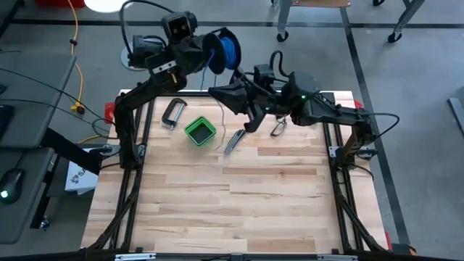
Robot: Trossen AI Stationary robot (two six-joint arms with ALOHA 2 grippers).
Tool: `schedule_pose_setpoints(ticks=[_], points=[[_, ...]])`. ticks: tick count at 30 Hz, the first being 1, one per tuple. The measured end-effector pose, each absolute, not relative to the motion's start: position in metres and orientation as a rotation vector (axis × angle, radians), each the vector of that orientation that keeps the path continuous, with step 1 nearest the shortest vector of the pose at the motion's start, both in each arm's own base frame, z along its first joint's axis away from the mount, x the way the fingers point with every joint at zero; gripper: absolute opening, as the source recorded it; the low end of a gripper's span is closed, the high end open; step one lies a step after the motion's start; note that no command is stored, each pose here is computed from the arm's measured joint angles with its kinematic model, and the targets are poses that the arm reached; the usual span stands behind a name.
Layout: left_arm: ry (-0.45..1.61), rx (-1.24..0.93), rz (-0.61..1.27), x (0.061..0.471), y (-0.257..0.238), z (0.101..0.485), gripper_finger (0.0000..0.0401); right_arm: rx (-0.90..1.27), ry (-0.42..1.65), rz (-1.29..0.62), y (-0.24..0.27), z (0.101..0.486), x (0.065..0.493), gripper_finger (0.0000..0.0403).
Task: Coil cords
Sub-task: Coil the blue wire onto the spool
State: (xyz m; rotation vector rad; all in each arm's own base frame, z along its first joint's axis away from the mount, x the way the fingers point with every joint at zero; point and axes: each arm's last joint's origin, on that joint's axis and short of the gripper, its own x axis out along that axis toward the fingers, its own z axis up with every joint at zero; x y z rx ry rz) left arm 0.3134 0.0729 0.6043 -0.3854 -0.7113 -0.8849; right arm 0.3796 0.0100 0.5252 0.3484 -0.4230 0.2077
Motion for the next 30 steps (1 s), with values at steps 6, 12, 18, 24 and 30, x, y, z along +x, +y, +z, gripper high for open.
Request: schedule_pose_setpoints(ticks=[6,12,18,24,30], points=[[-0.677,-0.334,-0.872,0.29,0.083,0.615,0.0001,0.326,-0.424,0.227,0.011,0.536,0.364,0.0],[-0.558,-0.296,-0.816,0.269,0.09,0.624,0.0001,0.326,-0.405,0.233,0.012,0.542,0.352,0.0],[-0.471,-0.267,-0.674,0.256,0.094,0.627,0.0001,0.334,-0.341,0.209,0.011,0.539,0.349,0.0029],[-0.488,-0.281,-0.659,0.258,0.089,0.627,0.0001,0.305,-0.258,0.138,0.008,0.531,0.352,0.0123],[-0.505,-0.284,-0.676,0.262,0.079,0.628,0.0001,0.16,-0.15,-0.105,0.003,0.518,0.355,0.0179]])
